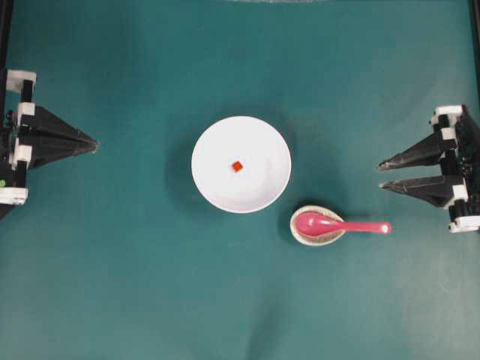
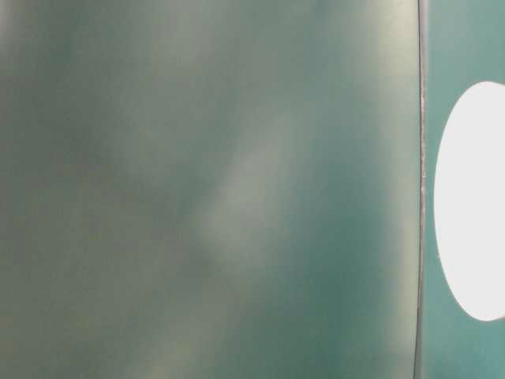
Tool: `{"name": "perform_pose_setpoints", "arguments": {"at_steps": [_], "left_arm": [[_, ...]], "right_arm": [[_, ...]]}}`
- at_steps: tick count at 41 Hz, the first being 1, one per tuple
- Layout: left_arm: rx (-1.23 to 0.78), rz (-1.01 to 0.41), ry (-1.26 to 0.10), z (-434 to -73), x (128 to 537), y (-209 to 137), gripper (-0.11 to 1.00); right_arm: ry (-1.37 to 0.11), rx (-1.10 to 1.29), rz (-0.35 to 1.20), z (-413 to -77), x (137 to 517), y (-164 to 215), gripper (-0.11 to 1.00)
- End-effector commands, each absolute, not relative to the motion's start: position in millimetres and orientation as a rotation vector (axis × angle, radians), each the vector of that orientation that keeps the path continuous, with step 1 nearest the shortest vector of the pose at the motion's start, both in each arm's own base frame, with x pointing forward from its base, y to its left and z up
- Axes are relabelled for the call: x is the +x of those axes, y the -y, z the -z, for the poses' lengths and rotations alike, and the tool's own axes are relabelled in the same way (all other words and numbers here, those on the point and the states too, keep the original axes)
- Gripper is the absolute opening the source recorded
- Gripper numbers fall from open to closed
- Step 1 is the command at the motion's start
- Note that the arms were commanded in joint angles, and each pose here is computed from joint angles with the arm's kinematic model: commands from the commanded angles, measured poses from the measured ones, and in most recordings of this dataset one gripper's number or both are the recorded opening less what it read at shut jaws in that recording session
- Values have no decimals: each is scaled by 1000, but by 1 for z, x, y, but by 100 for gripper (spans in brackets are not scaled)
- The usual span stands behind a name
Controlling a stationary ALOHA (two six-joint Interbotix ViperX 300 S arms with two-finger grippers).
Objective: Grip the spoon and scoop the red block from the bowl with right arm.
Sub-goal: 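Lower the right gripper over the pink spoon handle and close on it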
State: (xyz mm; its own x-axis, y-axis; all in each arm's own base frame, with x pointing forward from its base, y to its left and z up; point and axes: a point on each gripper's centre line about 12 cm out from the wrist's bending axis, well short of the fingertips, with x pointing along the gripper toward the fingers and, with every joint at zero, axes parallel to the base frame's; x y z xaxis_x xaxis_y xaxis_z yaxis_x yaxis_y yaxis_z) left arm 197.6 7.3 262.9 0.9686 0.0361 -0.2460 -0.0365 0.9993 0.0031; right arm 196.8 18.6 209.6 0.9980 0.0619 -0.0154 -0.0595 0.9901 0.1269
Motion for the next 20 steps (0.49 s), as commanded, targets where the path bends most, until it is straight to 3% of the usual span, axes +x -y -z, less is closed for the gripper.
{"name": "perform_pose_setpoints", "arguments": {"at_steps": [1,20], "left_arm": [[-1,-40,-226,-273,201,-8,0],[-3,-40,-227,-272,201,-8,0]], "right_arm": [[-2,135,-73,-206,201,-23,41],[-246,161,-49,-146,220,-39,42]]}}
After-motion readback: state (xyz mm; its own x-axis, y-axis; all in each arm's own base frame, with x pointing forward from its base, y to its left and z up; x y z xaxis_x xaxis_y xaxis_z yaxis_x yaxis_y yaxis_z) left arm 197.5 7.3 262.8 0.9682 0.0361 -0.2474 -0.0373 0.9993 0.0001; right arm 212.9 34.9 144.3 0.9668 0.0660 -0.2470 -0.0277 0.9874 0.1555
